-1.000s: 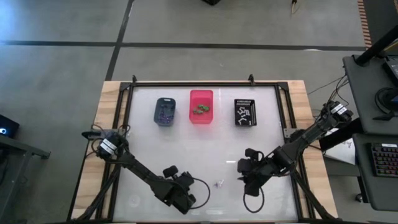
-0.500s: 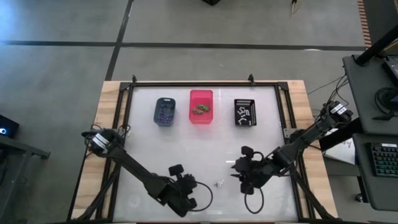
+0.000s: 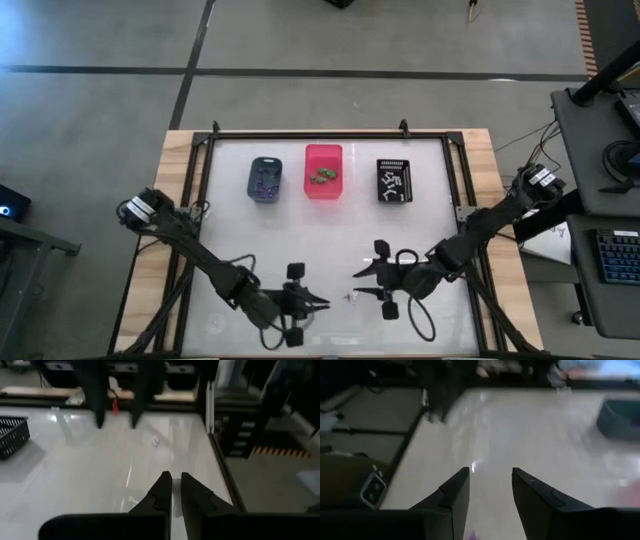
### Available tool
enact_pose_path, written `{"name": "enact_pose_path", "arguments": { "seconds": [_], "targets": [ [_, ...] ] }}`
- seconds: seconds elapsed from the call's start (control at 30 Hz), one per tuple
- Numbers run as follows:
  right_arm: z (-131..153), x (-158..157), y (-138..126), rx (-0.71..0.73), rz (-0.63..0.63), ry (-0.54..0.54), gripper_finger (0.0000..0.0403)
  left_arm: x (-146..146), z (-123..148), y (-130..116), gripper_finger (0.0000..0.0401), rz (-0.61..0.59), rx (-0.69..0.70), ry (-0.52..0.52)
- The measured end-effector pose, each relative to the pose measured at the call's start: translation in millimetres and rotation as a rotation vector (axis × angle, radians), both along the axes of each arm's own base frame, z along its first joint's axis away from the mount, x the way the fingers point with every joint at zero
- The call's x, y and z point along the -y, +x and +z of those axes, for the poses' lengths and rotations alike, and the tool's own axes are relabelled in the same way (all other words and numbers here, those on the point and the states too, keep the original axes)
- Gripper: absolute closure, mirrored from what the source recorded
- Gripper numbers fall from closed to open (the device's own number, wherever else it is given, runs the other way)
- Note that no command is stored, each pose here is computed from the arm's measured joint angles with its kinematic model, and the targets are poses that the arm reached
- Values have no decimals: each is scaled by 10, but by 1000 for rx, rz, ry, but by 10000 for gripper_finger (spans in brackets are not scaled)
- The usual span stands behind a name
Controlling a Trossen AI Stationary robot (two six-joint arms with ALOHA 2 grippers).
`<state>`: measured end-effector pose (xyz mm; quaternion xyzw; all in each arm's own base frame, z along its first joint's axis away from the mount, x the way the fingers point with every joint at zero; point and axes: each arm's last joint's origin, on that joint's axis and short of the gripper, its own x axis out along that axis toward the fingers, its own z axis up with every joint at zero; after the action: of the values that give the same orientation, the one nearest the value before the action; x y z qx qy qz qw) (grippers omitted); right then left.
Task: Sort Halloween decoration
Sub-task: Put the white bone toy into the black bin
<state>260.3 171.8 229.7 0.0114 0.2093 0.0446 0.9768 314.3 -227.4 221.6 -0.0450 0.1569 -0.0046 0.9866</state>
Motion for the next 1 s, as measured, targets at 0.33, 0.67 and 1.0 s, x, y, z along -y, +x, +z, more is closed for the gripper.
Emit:
{"name": "enact_pose_path", "arguments": {
  "seconds": [0.33,0.67,1.0],
  "targets": [
    [-214,-29,360,196,-7,-13,264,-399,-226,-416,401,-4,403,-94],
    [-296,86,796,254,-86,83,263,-638,-375,-715,401,8,541,-101],
    [-192,94,1171,303,-97,88,259,-690,-383,-767,401,12,564,-79]
  ]
}}
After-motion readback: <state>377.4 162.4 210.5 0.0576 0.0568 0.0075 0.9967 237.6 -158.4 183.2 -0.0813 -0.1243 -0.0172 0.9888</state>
